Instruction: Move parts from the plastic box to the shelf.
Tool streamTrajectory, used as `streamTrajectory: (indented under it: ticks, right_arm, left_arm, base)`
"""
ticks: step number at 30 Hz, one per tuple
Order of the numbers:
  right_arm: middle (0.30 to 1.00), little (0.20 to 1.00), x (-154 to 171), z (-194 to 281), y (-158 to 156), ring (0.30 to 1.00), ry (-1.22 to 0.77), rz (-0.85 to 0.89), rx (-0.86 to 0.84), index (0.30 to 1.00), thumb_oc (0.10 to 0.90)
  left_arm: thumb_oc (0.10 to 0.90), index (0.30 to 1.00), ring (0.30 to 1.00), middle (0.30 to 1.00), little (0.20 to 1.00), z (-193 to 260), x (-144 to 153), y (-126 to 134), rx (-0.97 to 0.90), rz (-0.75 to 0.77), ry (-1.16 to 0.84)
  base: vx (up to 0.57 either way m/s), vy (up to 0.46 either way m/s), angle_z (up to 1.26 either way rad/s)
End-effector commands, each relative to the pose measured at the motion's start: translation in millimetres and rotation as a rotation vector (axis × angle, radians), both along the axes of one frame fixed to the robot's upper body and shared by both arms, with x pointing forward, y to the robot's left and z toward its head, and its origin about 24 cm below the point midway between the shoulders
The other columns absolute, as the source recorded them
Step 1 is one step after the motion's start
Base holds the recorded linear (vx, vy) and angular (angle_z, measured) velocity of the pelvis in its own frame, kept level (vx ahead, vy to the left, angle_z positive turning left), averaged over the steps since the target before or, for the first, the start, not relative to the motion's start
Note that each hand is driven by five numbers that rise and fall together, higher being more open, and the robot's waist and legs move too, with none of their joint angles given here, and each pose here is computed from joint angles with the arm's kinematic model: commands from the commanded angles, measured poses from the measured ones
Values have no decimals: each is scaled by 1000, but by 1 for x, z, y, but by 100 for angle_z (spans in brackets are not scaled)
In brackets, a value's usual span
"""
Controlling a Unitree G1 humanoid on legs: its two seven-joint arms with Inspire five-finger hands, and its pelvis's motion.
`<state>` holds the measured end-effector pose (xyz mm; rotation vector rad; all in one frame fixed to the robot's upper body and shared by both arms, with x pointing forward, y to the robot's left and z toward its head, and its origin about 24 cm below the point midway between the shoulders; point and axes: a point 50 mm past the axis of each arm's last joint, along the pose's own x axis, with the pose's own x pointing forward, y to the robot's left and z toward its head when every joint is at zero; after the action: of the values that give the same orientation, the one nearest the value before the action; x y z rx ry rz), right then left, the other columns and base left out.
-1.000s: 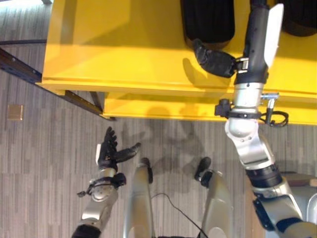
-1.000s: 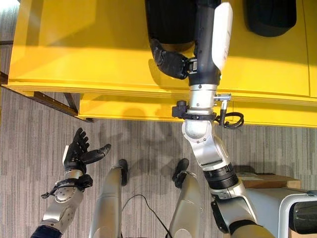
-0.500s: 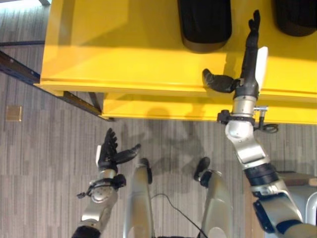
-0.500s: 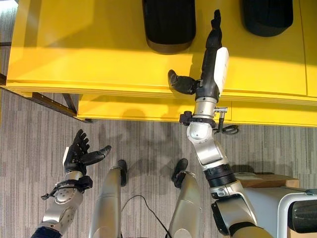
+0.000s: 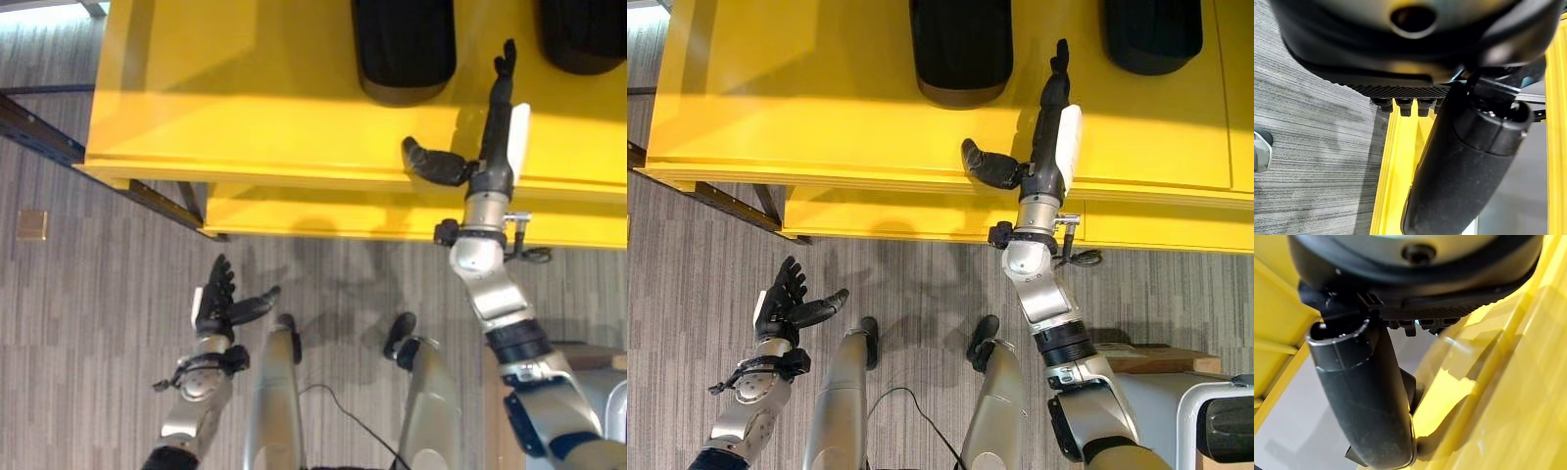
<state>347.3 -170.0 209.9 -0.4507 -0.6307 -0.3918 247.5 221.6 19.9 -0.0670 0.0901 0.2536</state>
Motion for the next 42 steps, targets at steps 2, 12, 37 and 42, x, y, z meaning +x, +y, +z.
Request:
streamTrajectory:
  ticks: [2, 12, 37, 42]
  right_arm:
    - [1000, 1000, -10, 51, -33, 1000, -213, -130, -57, 1000, 900]
    - [1000, 1000, -16, 54, -69, 1000, -186, -339, -255, 1000, 900]
    - [1000, 1000, -25, 91, -162, 1000, 92, -655, -769, 1000, 900]
    - [1000, 1000, -22, 106, -168, 1000, 148, -679, -856, 1000, 900]
  left_arm:
    - [900, 1000, 1000, 1000, 1000, 20, -4, 0, 15, -20, -140]
    - [900, 1000, 1000, 1000, 1000, 23, -5, 3, 27, -23, -155]
    - [900, 1000, 1000, 1000, 1000, 17, -12, 16, 34, -63, -129]
    - [900, 1000, 1000, 1000, 1000, 16, -13, 18, 33, -71, -121]
  base:
    - [0, 0, 0]
    - [0, 0, 0]
    - [-1, -3, -1]
    - [0, 0, 0]
